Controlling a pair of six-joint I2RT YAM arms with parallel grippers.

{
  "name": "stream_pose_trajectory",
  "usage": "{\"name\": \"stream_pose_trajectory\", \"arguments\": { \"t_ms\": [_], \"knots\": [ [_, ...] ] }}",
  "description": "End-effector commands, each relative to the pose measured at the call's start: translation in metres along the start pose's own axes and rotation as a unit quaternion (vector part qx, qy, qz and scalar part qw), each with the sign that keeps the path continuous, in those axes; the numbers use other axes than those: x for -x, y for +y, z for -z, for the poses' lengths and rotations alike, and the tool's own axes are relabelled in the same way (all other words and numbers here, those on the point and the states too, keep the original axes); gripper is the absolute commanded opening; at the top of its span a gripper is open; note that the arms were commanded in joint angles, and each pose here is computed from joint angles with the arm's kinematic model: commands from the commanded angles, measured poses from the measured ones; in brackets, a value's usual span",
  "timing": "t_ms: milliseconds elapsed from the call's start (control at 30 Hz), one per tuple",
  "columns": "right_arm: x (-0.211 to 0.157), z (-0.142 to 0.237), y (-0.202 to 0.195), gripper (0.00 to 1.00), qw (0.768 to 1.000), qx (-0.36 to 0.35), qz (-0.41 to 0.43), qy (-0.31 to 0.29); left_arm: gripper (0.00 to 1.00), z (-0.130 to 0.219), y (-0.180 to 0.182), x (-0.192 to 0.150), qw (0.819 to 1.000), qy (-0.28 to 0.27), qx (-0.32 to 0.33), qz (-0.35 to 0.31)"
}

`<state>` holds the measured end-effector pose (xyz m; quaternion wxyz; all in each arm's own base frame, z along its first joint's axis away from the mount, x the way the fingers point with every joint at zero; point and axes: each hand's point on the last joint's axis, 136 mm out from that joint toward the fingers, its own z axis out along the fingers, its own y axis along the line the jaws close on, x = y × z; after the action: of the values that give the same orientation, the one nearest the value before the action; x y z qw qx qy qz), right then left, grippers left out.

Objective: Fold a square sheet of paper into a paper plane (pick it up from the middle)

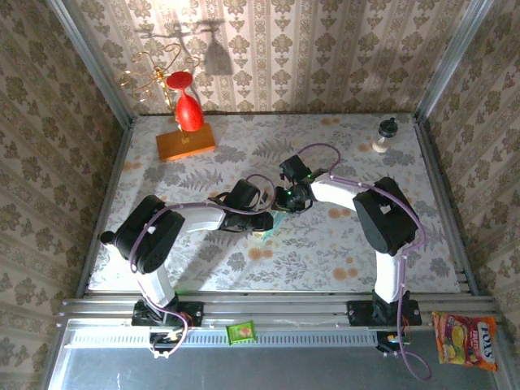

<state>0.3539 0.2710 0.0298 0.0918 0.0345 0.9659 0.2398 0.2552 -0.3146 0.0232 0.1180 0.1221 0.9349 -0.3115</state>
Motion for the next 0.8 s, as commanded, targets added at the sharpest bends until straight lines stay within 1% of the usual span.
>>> {"name": "stream_pose_trajectory", "arguments": {
  "t_ms": [0,300,400,600,767],
  "knots": [
    [0.001,0.001,-0.01,0.19,0.999,-0.037,-0.003,-0.001,0.24,-0.012,0.012,-0.016,0.999,0.03,0.014,0.0],
    [0.002,0.004,-0.011,0.19,0.999,-0.034,-0.001,-0.007,0.24,-0.014,0.014,-0.018,0.999,0.033,0.015,0.003],
    [0.003,0.004,-0.008,0.19,1.0,-0.017,0.0,-0.008,0.23,-0.016,0.015,-0.02,0.999,0.036,0.014,0.004],
    [0.005,0.008,0.011,0.21,0.998,0.051,0.021,-0.006,0.22,-0.017,0.015,-0.022,0.999,0.039,0.014,0.004],
    [0.004,0.016,0.009,0.22,0.998,0.061,0.019,-0.012,0.22,-0.017,0.015,-0.022,0.999,0.039,0.014,0.005]
  ]
}}
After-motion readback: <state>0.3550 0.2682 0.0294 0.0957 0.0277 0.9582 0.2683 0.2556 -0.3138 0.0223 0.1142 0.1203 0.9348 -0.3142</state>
